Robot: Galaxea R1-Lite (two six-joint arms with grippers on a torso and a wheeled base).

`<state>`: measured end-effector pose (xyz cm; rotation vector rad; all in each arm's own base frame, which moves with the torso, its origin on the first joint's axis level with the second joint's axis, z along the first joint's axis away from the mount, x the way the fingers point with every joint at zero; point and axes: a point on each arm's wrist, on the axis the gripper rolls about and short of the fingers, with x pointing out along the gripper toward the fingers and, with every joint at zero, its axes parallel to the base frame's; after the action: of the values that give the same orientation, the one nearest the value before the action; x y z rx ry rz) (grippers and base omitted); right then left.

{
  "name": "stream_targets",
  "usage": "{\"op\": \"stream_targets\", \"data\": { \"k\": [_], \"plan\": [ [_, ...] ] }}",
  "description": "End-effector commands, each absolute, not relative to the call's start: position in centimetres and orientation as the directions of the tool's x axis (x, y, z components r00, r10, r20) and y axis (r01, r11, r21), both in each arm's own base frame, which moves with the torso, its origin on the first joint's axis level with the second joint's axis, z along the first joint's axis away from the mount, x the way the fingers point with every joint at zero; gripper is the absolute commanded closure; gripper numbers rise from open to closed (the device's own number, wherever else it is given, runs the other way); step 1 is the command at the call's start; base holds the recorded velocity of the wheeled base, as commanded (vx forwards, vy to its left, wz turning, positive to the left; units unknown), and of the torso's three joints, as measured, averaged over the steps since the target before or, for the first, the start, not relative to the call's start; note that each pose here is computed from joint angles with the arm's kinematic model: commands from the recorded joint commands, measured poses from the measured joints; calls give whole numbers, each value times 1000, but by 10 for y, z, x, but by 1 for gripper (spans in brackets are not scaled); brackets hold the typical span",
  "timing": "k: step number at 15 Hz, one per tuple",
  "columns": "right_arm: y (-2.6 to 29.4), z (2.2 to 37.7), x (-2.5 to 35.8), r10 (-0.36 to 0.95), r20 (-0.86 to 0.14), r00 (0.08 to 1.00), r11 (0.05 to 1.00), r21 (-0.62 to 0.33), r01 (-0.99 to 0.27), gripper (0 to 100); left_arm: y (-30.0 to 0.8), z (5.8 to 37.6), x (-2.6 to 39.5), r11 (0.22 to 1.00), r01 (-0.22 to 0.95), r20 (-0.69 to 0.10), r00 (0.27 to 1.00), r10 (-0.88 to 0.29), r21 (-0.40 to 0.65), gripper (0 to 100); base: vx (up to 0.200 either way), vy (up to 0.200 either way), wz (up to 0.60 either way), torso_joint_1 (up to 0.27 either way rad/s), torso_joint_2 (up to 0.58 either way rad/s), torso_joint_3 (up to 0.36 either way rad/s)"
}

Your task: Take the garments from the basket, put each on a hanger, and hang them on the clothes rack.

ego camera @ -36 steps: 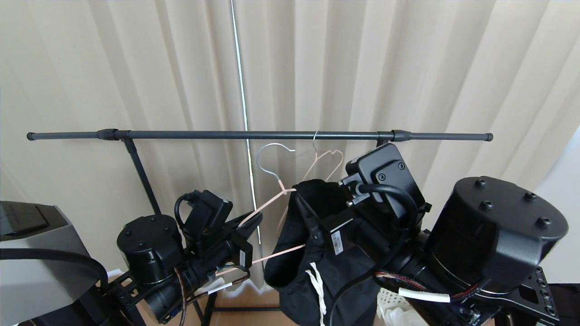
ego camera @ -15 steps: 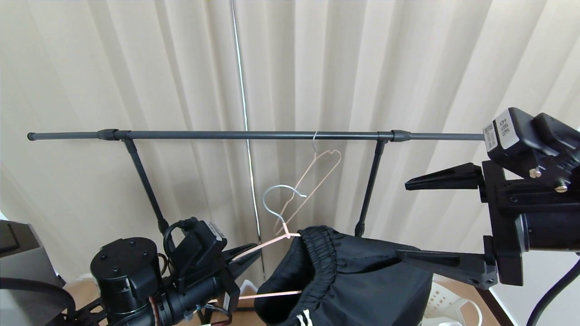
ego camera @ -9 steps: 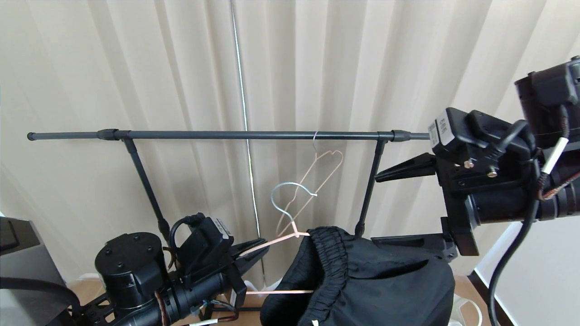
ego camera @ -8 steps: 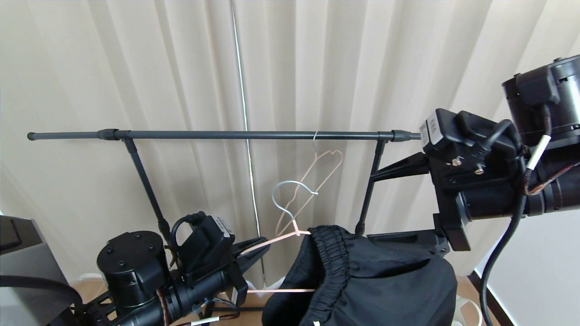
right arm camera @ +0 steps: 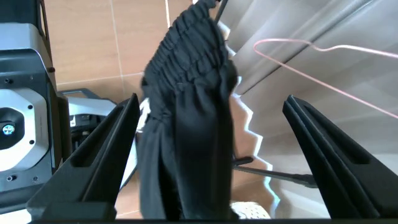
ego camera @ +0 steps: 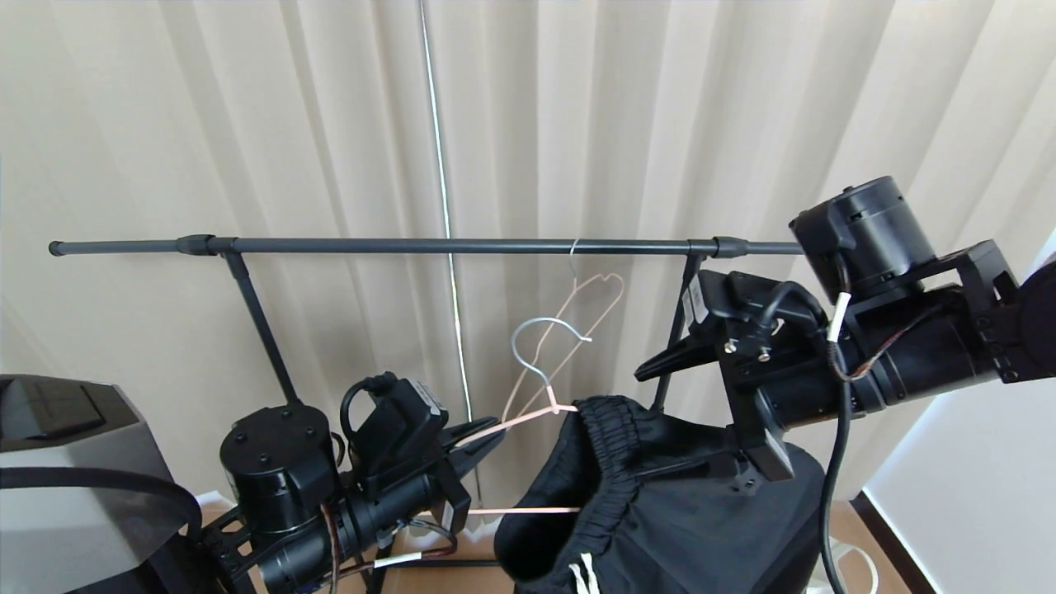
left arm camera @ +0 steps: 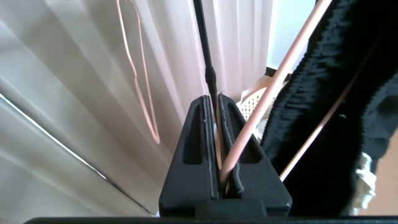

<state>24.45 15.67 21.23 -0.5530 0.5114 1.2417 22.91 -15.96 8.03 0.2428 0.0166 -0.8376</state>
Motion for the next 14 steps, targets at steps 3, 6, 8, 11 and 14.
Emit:
{"op": "stream_targets", "data": {
  "k": [3,6,8,11,14],
  "plan": [
    [165,190,257,707,-677,204,223,-60,-973,0,-162,81,234,645,735,-97,672,-734,210,100,0,0,0,0,0,0],
    [173,182,264,703,-686,186,214,-46,-976,0,-164,83,235,646,733,-86,673,-735,213,100,0,0,0,0,0,0],
    [175,179,268,706,-681,193,217,-51,-975,0,-164,83,235,646,733,-85,673,-735,213,100,0,0,0,0,0,0],
    [178,174,274,711,-674,202,227,-52,-973,0,-165,84,237,648,731,-76,674,-735,215,100,0,0,0,0,0,0],
    [177,177,273,714,-668,207,228,-58,-972,100,-165,86,239,651,728,-68,676,-733,217,100,0,0,0,0,0,0]
  ]
}}
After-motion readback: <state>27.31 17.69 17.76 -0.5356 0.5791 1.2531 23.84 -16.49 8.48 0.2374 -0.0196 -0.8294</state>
